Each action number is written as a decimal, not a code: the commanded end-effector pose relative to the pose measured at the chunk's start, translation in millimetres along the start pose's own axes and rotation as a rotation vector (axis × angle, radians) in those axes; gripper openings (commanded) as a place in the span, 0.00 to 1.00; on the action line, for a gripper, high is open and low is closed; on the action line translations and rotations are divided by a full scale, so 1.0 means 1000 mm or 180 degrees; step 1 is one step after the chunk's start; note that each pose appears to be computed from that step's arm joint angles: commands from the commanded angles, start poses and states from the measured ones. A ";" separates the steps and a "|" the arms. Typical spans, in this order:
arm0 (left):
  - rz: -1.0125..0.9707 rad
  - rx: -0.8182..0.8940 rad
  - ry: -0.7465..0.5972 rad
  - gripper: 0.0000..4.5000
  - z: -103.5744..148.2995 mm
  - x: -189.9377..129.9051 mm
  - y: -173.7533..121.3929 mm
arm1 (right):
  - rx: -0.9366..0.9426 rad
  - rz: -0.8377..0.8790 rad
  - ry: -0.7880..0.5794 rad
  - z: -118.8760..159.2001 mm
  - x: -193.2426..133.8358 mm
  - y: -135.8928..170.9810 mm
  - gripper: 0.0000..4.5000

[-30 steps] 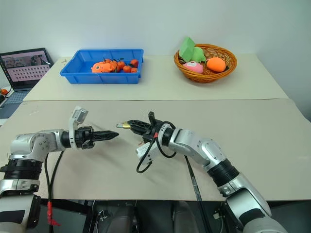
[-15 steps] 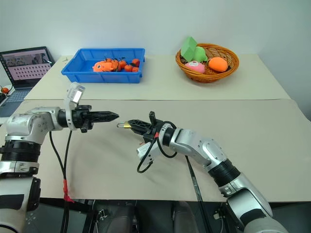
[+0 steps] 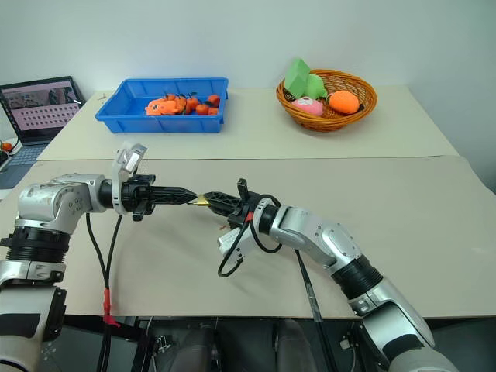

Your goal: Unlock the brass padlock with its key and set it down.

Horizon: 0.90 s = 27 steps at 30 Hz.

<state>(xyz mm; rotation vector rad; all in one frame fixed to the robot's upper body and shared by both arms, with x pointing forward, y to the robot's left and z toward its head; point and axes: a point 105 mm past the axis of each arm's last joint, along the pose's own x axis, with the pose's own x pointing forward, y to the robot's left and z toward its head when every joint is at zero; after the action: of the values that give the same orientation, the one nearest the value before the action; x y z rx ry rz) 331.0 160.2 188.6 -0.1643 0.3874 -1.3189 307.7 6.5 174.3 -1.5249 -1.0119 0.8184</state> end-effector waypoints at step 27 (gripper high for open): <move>0.0097 0.0209 0.0026 0.01 0.007 -0.004 0.003 | -0.0082 -0.0351 0.0045 -0.007 0.002 -0.039 0.03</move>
<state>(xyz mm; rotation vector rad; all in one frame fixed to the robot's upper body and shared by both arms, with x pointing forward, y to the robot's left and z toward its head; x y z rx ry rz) 335.4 165.4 185.1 -0.1329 0.3871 -1.2889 307.5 8.9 188.1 -1.5113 -1.0348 0.7970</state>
